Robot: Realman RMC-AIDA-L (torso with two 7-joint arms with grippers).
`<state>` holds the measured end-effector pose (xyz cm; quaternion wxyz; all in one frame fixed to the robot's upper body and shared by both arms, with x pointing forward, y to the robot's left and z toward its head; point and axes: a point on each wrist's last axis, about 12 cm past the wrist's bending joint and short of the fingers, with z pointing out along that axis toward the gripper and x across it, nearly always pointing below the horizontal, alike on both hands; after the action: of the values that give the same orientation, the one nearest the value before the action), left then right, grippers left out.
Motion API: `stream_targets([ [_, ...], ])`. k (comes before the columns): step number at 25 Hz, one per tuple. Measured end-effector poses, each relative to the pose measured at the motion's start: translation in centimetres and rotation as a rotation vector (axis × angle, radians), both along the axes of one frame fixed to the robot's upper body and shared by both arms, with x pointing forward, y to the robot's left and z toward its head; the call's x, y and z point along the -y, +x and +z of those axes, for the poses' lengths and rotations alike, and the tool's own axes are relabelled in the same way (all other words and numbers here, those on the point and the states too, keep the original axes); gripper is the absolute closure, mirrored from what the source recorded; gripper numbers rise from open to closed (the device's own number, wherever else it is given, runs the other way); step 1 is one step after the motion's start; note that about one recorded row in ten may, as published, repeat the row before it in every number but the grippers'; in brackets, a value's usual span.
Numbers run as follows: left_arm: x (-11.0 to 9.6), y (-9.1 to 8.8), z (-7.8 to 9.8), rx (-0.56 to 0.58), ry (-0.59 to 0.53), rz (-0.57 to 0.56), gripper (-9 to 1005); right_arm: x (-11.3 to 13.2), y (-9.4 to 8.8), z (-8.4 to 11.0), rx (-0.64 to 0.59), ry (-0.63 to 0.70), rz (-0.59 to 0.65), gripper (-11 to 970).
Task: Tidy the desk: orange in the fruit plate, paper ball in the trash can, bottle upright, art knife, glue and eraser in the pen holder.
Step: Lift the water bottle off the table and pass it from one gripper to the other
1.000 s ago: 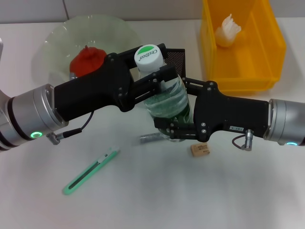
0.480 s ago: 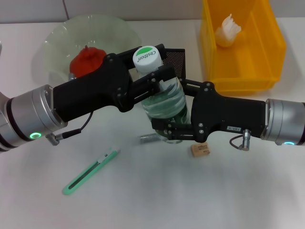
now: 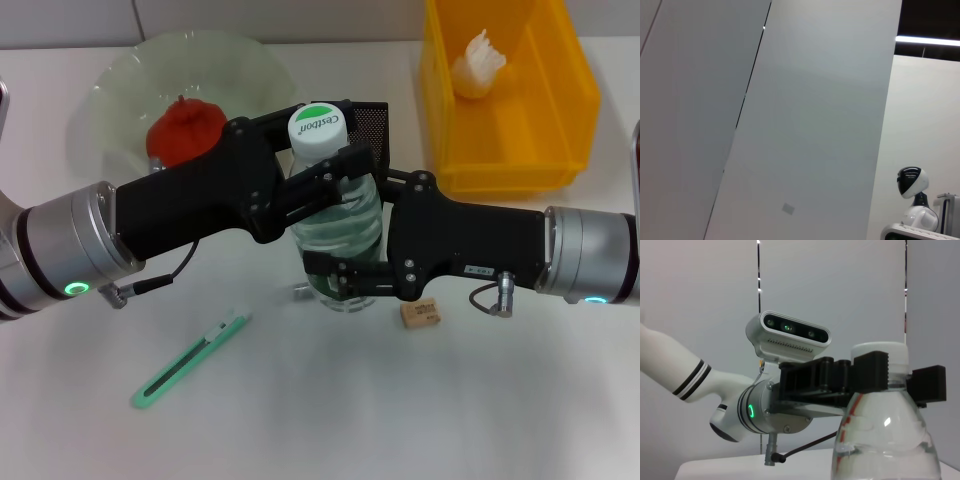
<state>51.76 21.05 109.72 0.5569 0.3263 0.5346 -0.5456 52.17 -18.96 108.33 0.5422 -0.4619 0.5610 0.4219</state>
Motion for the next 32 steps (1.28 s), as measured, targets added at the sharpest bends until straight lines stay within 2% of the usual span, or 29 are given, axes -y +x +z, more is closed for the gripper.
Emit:
stream_targets([
  [14,-0.2,0.1,0.2,0.010,0.014,-0.005,547,0.6,-0.1,-0.4,-0.010,-0.004,-0.037,193],
  [20,-0.8,0.3,0.8,0.043,0.023,0.005,547,1.3,-0.2,-1.5,-0.015,-0.046,-0.101,192],
  [32,-1.3,0.3,1.7,0.064,0.006,0.010,547,1.5,-0.4,-2.2,-0.025,-0.056,-0.114,193],
])
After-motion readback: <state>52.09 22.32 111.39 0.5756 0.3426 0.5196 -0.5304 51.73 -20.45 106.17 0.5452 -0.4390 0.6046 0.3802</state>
